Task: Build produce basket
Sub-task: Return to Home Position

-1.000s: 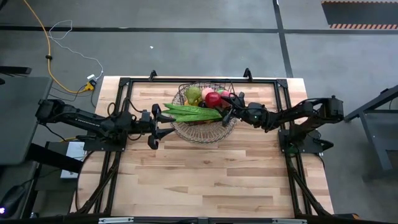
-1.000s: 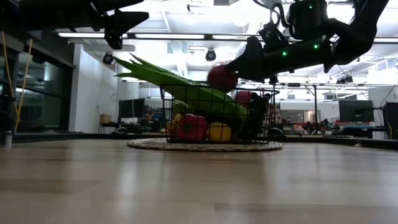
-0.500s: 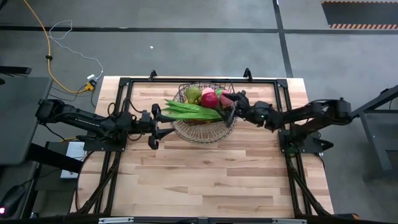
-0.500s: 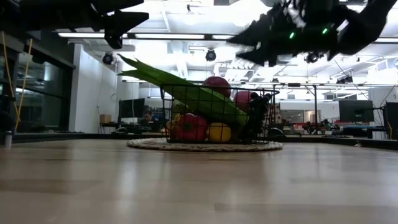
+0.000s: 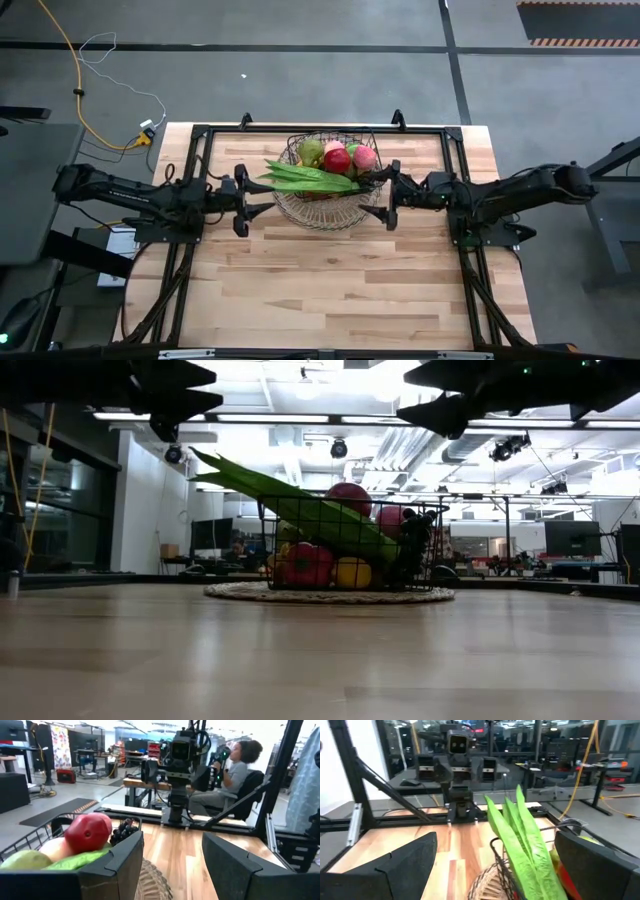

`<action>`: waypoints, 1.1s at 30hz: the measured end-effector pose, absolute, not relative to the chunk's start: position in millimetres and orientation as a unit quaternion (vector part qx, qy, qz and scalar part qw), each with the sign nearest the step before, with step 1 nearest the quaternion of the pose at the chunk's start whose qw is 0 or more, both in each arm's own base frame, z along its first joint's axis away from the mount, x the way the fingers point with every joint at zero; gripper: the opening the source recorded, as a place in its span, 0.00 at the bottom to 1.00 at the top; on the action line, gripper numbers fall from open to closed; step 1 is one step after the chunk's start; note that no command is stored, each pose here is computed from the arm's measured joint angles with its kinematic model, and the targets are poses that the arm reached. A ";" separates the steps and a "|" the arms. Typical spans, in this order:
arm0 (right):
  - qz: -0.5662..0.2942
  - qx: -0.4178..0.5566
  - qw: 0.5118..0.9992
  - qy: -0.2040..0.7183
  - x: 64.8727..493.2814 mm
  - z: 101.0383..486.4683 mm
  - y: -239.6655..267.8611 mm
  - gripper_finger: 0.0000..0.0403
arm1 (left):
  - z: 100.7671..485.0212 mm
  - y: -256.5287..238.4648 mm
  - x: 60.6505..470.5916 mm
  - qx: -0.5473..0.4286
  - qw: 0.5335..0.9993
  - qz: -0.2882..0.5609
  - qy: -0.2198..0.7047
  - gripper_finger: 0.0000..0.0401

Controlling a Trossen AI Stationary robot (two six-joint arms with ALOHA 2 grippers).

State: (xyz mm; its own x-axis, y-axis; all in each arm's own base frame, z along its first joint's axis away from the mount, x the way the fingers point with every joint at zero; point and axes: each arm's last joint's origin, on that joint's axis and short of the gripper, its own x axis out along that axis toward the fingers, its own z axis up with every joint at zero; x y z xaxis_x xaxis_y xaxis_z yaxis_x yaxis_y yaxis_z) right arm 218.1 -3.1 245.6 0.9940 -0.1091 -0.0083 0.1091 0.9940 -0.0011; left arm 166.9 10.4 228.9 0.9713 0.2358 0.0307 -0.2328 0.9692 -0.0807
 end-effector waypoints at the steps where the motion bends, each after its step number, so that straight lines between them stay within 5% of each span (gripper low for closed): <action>1: -0.060 0.000 0.998 0.005 218.0 245.5 -2.8 0.98 | 228.8 10.4 165.7 -0.038 0.992 0.118 -0.017 0.48; 12: -0.066 0.000 0.998 0.023 221.5 239.1 -3.3 0.98 | 226.5 9.9 164.5 -0.020 0.993 0.112 0.000 0.48; 18: -0.068 0.022 0.997 0.027 221.6 237.7 -3.8 0.91 | 226.6 13.6 160.2 -0.021 0.984 0.179 0.003 0.48; 23: -0.069 0.021 0.997 0.035 221.5 236.3 -3.8 0.69 | 225.1 12.9 147.3 -0.002 0.984 0.174 0.034 0.41; 31: -0.068 0.007 0.997 0.034 221.5 236.7 -3.9 0.07 | 208.0 13.2 125.7 0.024 0.982 0.186 0.036 0.03; 33: -0.068 -0.001 0.997 0.034 221.5 236.8 -3.9 0.04 | 203.2 12.6 120.5 0.026 0.984 0.177 0.022 0.03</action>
